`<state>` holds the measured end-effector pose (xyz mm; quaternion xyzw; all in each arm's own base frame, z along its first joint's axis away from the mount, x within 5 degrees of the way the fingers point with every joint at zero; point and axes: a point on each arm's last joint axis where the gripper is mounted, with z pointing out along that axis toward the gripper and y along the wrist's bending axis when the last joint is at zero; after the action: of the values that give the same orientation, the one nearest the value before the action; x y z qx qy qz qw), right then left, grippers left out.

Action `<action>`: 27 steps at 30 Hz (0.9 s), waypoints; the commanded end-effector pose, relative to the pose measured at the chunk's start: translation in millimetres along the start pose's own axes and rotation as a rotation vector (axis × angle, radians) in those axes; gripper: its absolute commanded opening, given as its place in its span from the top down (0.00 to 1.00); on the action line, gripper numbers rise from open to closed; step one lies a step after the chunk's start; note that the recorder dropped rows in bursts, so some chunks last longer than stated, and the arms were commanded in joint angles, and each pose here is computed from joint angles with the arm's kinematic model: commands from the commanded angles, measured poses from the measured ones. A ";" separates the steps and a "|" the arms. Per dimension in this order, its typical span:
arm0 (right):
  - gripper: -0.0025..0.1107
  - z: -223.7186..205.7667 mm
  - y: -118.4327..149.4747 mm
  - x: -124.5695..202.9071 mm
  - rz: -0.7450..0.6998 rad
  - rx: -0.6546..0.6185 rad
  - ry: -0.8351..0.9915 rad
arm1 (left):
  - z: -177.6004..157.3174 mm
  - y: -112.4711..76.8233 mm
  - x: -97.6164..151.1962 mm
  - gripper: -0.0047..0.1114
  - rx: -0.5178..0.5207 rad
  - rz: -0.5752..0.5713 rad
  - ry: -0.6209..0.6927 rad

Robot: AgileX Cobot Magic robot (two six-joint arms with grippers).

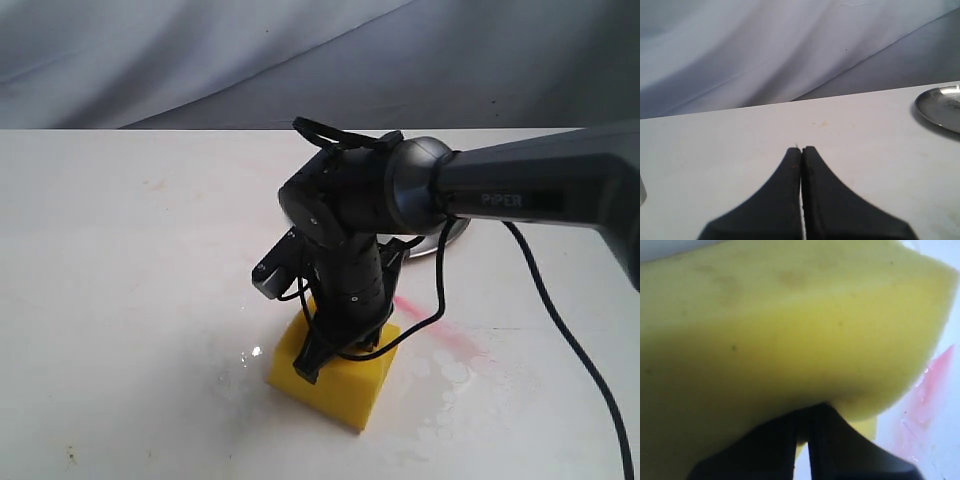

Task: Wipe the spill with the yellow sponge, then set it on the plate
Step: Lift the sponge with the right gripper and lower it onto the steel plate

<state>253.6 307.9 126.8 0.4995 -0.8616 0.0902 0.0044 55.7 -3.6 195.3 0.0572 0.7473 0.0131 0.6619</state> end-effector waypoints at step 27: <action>0.98 -141.5 -149.8 44.2 0.673 0.228 -0.853 | 0.1 -0.4 0.7 0.96 0.005 -0.005 -0.006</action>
<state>329.5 234.0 305.4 0.2229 -0.8739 -0.0260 -0.4312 55.7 -3.6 195.3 0.0572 0.7473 0.0131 0.6619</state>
